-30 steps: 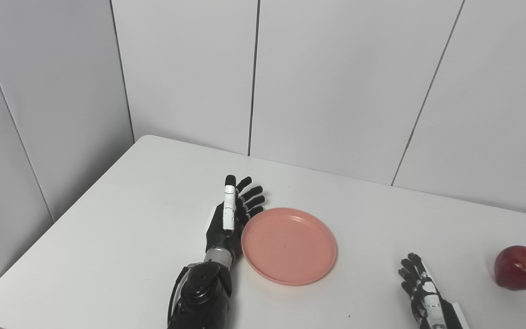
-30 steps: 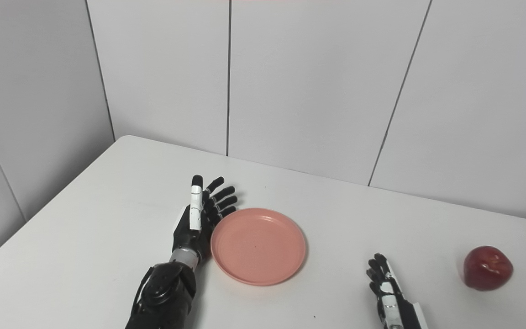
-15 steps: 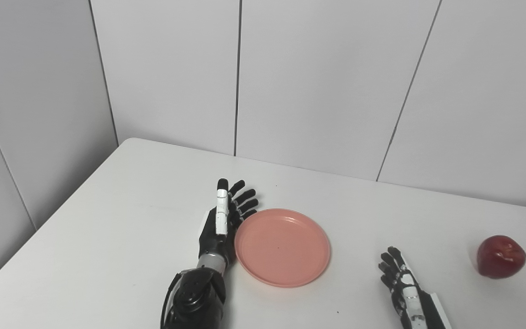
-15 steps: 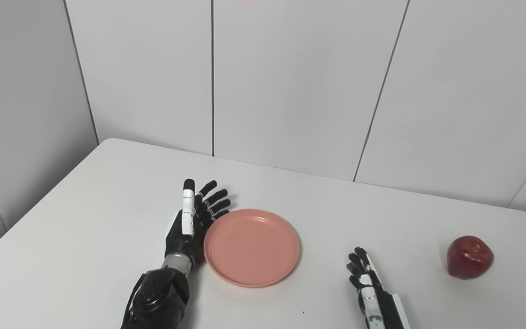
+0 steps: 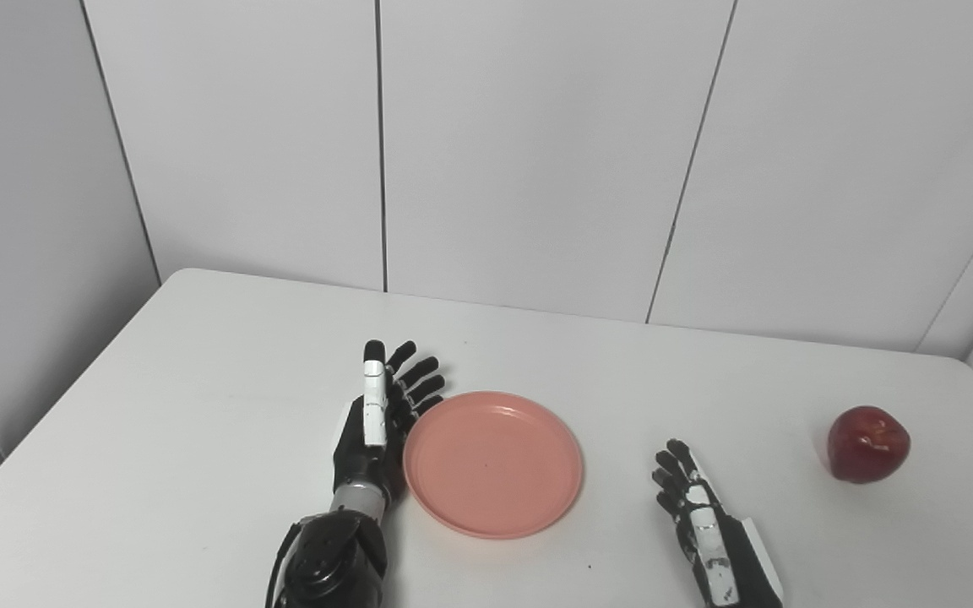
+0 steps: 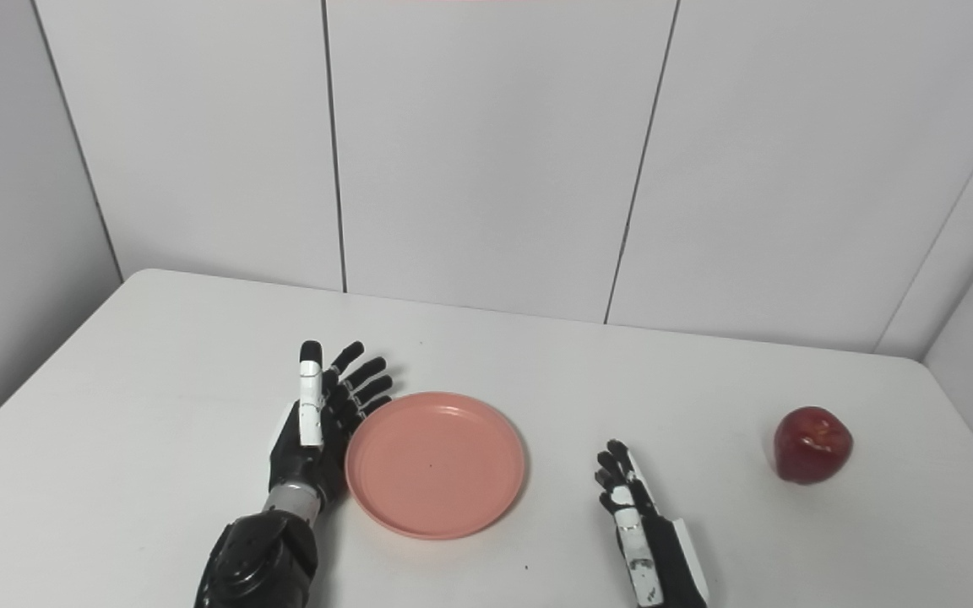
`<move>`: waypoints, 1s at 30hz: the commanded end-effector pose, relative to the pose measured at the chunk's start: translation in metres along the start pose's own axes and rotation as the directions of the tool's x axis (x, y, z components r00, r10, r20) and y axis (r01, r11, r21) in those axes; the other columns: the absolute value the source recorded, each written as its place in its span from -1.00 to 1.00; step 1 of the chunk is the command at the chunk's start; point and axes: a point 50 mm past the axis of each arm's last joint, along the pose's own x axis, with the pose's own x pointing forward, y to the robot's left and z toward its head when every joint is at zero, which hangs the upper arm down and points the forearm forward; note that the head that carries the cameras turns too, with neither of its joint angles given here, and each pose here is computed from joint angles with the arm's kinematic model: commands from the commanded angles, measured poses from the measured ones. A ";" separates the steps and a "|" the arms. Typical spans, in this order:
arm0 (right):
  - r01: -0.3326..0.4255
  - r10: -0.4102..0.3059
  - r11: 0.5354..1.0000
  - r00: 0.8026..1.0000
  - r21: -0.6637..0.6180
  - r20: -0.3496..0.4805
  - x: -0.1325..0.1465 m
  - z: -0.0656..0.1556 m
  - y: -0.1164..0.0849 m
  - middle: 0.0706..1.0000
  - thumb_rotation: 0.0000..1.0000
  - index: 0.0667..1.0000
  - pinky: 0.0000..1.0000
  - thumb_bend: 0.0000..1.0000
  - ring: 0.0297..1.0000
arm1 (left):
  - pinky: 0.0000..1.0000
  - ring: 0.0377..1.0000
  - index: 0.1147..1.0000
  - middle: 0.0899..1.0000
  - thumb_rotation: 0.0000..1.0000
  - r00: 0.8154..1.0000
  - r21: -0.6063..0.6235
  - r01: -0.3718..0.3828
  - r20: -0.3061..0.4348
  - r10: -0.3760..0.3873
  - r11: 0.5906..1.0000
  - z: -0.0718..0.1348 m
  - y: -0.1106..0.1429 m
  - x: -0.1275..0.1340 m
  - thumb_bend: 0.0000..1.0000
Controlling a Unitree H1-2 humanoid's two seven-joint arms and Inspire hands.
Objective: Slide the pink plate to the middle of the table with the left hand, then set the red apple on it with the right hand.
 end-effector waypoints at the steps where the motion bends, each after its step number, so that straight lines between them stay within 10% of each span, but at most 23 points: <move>1: -0.036 0.036 0.999 0.999 0.021 0.001 0.006 0.007 0.012 0.89 1.00 0.91 0.94 0.77 0.89 | 0.64 0.61 0.69 0.61 1.00 1.000 -0.014 0.017 -0.005 -0.017 1.000 0.002 -0.010 -0.001 0.52; 30: -0.044 0.044 0.999 0.999 0.024 0.003 0.009 0.007 0.017 0.89 1.00 0.91 0.95 0.79 0.89 | 0.79 0.68 0.72 0.66 1.00 0.999 -0.023 0.045 0.001 -0.045 0.999 0.005 -0.033 -0.006 0.54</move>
